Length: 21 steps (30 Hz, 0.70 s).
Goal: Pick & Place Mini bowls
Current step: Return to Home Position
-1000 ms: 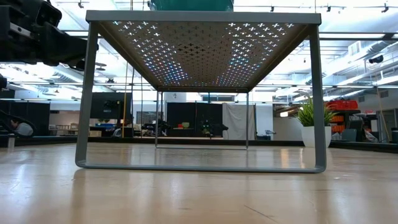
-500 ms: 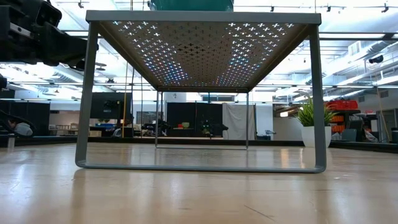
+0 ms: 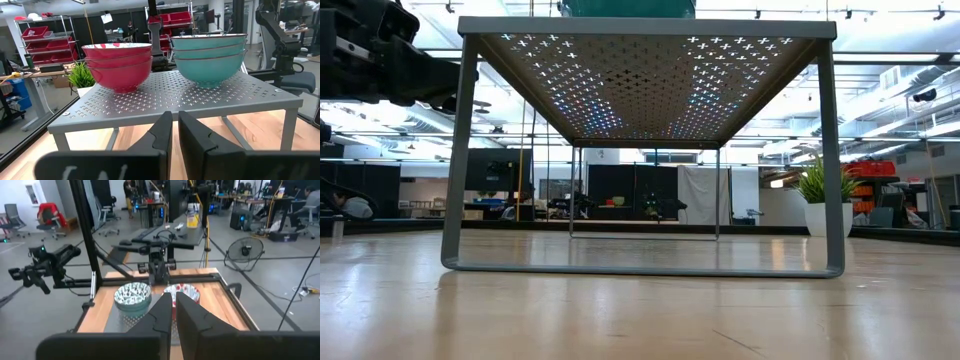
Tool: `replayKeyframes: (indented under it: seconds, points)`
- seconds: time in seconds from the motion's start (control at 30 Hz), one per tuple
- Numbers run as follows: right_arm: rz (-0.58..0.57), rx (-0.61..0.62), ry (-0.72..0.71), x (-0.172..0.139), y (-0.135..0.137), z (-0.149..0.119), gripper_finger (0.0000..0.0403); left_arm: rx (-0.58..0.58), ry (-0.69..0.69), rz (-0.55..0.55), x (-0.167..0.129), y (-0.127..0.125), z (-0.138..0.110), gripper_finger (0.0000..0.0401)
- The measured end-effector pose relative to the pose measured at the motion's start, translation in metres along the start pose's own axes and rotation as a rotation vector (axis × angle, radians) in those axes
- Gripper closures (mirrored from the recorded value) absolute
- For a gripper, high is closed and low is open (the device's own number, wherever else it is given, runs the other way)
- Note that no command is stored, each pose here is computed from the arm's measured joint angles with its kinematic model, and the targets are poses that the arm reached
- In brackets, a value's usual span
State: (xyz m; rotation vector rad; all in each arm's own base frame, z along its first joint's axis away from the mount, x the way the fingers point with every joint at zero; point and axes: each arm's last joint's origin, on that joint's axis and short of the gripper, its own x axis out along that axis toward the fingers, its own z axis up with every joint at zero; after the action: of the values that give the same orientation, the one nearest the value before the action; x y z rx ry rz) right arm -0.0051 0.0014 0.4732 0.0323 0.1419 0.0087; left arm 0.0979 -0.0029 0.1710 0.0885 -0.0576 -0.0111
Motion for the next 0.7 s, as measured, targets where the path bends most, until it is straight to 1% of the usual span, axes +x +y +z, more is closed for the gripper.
replayKeyframes:
  seconds: [0.2,0.33,0.47,0.57,0.63,0.7]
  points:
    - [0.002,0.015,-0.044,0.000,0.000,0.004,0.0374,0.000,0.000,0.000,0.000,0.000,0.000,0.0364]
    - [0.010,0.033,-0.201,0.001,0.001,0.020,0.0374,0.000,0.000,0.000,0.000,0.000,0.000,0.0364]
    - [0.013,0.011,-0.330,0.000,0.001,0.034,0.0374,0.000,0.000,0.000,0.000,0.000,0.000,0.0364]
    - [0.018,0.001,-0.467,0.003,0.001,0.047,0.0374,0.000,0.000,0.000,0.000,0.000,0.000,0.0364]
    - [0.037,0.015,-0.515,0.009,0.001,0.052,0.0374,0.000,0.000,0.000,0.000,0.000,0.000,0.0364]
    - [0.063,-0.024,-0.521,0.016,0.002,0.050,0.0374,0.000,0.000,0.000,0.000,0.000,0.000,0.0364]
